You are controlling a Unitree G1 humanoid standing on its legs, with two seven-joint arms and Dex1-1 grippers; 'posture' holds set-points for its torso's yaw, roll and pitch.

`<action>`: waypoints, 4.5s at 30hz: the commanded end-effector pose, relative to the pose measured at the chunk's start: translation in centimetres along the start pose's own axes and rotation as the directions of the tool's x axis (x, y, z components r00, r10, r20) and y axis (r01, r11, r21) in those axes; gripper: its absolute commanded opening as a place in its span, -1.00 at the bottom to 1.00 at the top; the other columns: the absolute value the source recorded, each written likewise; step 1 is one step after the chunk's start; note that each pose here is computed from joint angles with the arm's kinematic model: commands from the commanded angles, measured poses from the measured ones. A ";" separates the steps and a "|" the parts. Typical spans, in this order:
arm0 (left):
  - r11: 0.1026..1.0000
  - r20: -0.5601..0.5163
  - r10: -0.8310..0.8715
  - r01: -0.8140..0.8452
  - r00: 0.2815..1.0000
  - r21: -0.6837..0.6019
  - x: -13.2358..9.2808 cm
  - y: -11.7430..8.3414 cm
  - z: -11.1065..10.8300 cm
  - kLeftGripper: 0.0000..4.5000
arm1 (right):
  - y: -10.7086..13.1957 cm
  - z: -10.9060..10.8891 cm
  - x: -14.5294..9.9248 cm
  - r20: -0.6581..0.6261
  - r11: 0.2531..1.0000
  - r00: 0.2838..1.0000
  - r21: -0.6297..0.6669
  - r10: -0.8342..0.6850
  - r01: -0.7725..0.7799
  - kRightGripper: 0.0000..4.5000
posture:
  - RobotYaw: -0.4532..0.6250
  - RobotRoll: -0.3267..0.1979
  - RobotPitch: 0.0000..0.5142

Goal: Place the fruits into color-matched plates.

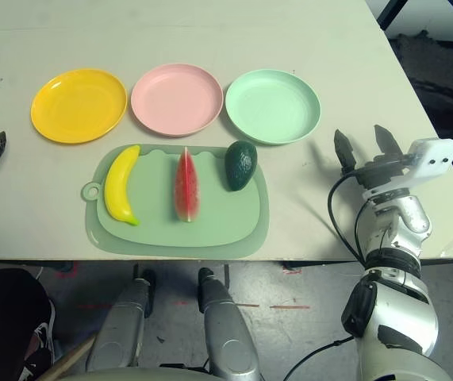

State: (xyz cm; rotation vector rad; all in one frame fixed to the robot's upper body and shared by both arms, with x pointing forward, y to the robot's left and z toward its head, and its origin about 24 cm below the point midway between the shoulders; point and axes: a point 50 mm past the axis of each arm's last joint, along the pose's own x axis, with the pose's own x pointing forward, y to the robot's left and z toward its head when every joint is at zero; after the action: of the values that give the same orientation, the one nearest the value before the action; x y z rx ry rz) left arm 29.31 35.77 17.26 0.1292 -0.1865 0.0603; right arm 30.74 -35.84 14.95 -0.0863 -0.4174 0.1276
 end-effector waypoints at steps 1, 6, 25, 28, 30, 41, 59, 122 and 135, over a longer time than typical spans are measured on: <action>1.000 -0.022 0.001 -0.001 1.000 0.011 -0.3 0.0 -0.6 0.98 | -0.5 0.1 -0.5 -0.005 1.000 1.000 -0.008 -0.015 0.015 1.00 | -0.22 0.25 0.44; 1.000 -0.022 -0.001 0.001 1.000 0.011 -0.2 0.0 -0.6 0.98 | -0.6 0.1 -0.7 -0.004 1.000 1.000 -0.008 -0.006 0.006 1.00 | -0.22 0.25 0.47; 0.591 0.012 -0.805 0.804 0.593 -0.067 -1.4 -3.7 3.6 0.98 | -0.1 9.1 2.2 -0.235 0.898 0.891 -0.119 0.389 -0.423 1.00 | -0.25 0.25 0.47; 0.484 -0.028 -0.875 0.873 0.484 -0.056 -1.4 -4.2 3.9 0.98 | 1.0 11.2 2.9 -0.319 0.834 0.823 -0.146 0.470 -0.532 1.00 | -0.31 0.25 0.45; 0.419 -0.060 -0.907 0.908 0.416 -0.031 -1.2 -4.6 4.2 0.98 | 2.3 13.0 3.7 -0.438 0.709 0.730 -0.251 0.524 -0.659 1.00 | -0.35 0.25 0.42; 0.267 -0.137 -0.954 0.964 0.267 0.017 -0.5 -5.1 5.3 0.98 | 8.1 15.1 8.5 -0.773 -0.095 0.297 -0.416 0.561 -0.904 1.00 | -0.35 0.25 0.32; 0.232 -0.161 -0.959 0.972 0.235 0.034 -0.2 -5.1 5.9 0.98 | 17.0 13.2 10.9 -0.841 -0.646 -0.020 -0.399 0.540 -0.650 1.00 | -0.35 0.25 0.35; 0.196 -0.246 -0.946 0.977 0.210 0.081 -0.8 -5.0 6.8 1.00 | 19.1 9.8 11.7 -0.844 -0.639 -0.085 -0.330 0.529 -0.695 0.87 | -0.25 0.25 0.44; 0.199 -0.250 -0.944 0.976 0.214 0.083 -0.6 -5.0 6.9 1.00 | 19.2 9.9 11.6 -0.836 -0.624 -0.088 -0.329 0.541 -0.709 0.42 | -0.26 0.25 0.46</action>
State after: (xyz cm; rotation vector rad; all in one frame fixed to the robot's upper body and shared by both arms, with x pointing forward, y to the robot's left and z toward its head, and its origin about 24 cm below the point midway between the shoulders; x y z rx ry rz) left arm 28.04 29.64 22.98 0.4462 0.0782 -1.2538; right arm 35.30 -14.53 26.96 -1.7690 -0.0469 1.5996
